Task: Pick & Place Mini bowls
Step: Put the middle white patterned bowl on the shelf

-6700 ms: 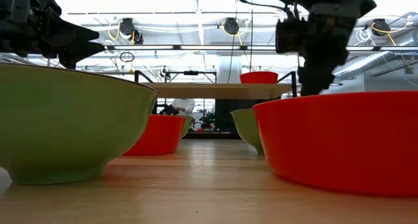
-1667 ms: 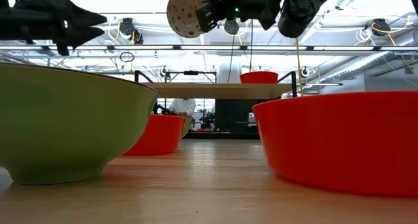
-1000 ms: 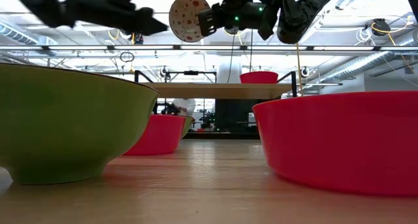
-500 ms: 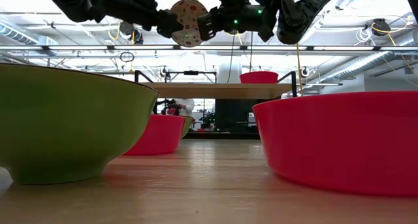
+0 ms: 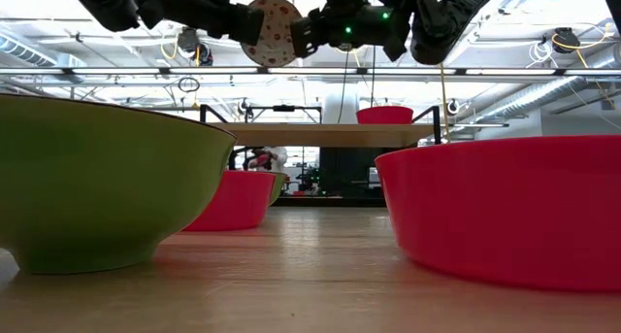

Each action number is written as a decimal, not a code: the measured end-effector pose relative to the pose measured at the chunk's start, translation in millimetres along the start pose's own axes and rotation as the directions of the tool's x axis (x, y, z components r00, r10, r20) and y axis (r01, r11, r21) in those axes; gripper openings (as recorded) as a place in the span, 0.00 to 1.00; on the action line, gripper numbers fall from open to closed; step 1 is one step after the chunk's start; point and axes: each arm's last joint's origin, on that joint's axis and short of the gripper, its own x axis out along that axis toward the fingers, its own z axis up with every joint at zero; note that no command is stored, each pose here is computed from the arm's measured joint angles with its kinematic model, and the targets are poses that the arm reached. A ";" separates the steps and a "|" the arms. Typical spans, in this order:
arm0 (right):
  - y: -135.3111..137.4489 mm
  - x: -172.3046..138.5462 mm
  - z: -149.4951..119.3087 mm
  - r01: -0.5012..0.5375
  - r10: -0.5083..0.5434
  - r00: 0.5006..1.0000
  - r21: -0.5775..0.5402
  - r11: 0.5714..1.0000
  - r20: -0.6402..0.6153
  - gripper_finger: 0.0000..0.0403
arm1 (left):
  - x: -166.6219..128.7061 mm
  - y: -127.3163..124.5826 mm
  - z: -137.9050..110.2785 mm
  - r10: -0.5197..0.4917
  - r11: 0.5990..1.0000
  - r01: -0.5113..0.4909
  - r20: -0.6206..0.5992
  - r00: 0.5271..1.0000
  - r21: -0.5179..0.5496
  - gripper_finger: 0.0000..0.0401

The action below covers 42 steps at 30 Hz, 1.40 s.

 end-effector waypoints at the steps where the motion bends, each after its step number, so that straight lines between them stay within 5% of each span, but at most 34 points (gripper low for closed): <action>1: 0.7 0.0 -0.5 -0.007 0.007 1.000 0.006 1.000 -0.004 0.02 | -0.6 0.0 0.2 0.010 1.000 -0.010 -0.009 1.000 0.000 0.12; 9: 16.2 -4.0 -9.7 -0.137 0.141 0.981 0.035 0.990 -0.131 0.26 | -6.6 10.5 1.8 0.060 0.997 -0.057 -0.061 0.996 0.054 0.07; 15: 26.8 -9.8 -17.6 -0.224 0.237 0.941 0.082 0.971 -0.240 0.39 | -6.7 41.2 27.1 0.110 0.994 -0.107 -0.106 0.988 0.032 0.07; 22: 12.6 -18.7 -9.7 -0.306 0.334 0.871 0.132 0.943 -0.362 0.42 | 12.9 87.2 60.7 0.043 0.999 -0.044 -0.205 0.978 -0.003 0.07; 29: -25.4 -36.1 12.7 -0.355 0.390 0.795 0.165 0.920 -0.465 0.39 | 58.2 140.8 77.8 -0.140 0.978 0.077 -0.338 0.931 -0.192 0.07; 35: -59.8 -52.0 29.9 -0.334 0.399 0.765 0.218 0.917 -0.506 0.39 | 107.9 156.4 58.3 -0.386 0.908 0.233 -0.482 0.787 -0.347 0.07; 42: -78.8 -77.3 30.3 -0.283 0.389 0.772 0.276 0.919 -0.503 0.38 | 149.7 135.9 6.9 -0.591 0.806 0.324 -0.636 0.496 -0.496 0.06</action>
